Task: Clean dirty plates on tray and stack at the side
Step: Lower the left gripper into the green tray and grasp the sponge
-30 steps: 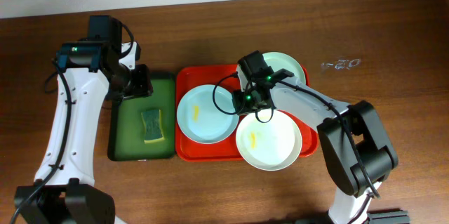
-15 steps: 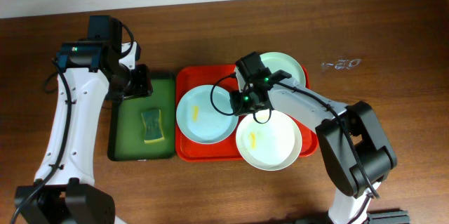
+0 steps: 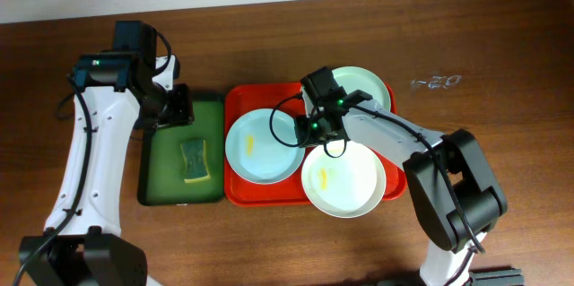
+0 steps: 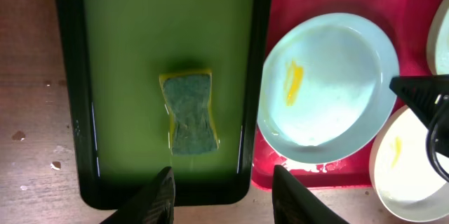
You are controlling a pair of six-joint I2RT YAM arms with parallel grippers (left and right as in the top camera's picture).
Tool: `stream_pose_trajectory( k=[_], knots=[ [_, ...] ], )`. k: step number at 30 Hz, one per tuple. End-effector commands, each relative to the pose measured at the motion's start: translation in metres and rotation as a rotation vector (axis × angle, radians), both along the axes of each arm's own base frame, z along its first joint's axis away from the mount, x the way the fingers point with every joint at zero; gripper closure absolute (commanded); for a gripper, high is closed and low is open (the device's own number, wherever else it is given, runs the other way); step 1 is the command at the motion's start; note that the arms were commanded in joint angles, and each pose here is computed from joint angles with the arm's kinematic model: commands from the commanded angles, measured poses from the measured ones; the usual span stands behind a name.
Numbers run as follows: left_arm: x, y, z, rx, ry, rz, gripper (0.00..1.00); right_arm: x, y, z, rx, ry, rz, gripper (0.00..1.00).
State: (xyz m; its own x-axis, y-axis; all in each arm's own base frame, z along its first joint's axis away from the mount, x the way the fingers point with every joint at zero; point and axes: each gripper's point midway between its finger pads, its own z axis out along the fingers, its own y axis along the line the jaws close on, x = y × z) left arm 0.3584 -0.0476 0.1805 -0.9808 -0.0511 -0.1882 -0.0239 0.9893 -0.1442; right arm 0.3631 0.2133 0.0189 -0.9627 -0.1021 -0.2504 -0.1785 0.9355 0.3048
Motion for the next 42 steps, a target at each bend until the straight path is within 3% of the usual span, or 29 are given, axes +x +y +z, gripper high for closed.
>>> stream_pose_trajectory(
  k=[1, 9, 12, 18, 24, 30, 42],
  knots=[
    [-0.010, 0.000, -0.029, 0.006, 0.074, -0.004, 0.58, -0.001, -0.001, -0.006, -0.022, -0.006, 0.002, 0.96],
    [-0.034, 0.002, -0.112, 0.003, 0.161, 0.070, 0.65, 0.000, 0.000, -0.005, -0.019, -0.011, 0.003, 0.96],
    [-0.027, 0.001, -0.120, -0.006, 0.130, 0.111, 0.70, 0.000, 0.000, -0.005, -0.019, -0.012, 0.004, 0.96],
    [-0.028, 0.004, -0.145, 0.106, 0.177, 0.136, 0.66, 0.001, 0.000, -0.005, -0.018, -0.014, 0.004, 0.96],
    [-0.025, 0.015, -0.150, 0.168, 0.168, 0.143, 0.62, 0.001, 0.000, -0.005, -0.018, -0.014, 0.004, 0.96],
    [-0.027, 0.015, -0.152, 0.176, 0.170, 0.075, 0.69, 0.001, 0.000, -0.005, -0.018, -0.014, 0.004, 0.96],
    [-0.026, 0.014, -0.153, 0.179, 0.161, 0.037, 0.66, 0.001, 0.000, -0.005, -0.018, -0.014, 0.004, 0.95]
  ],
)
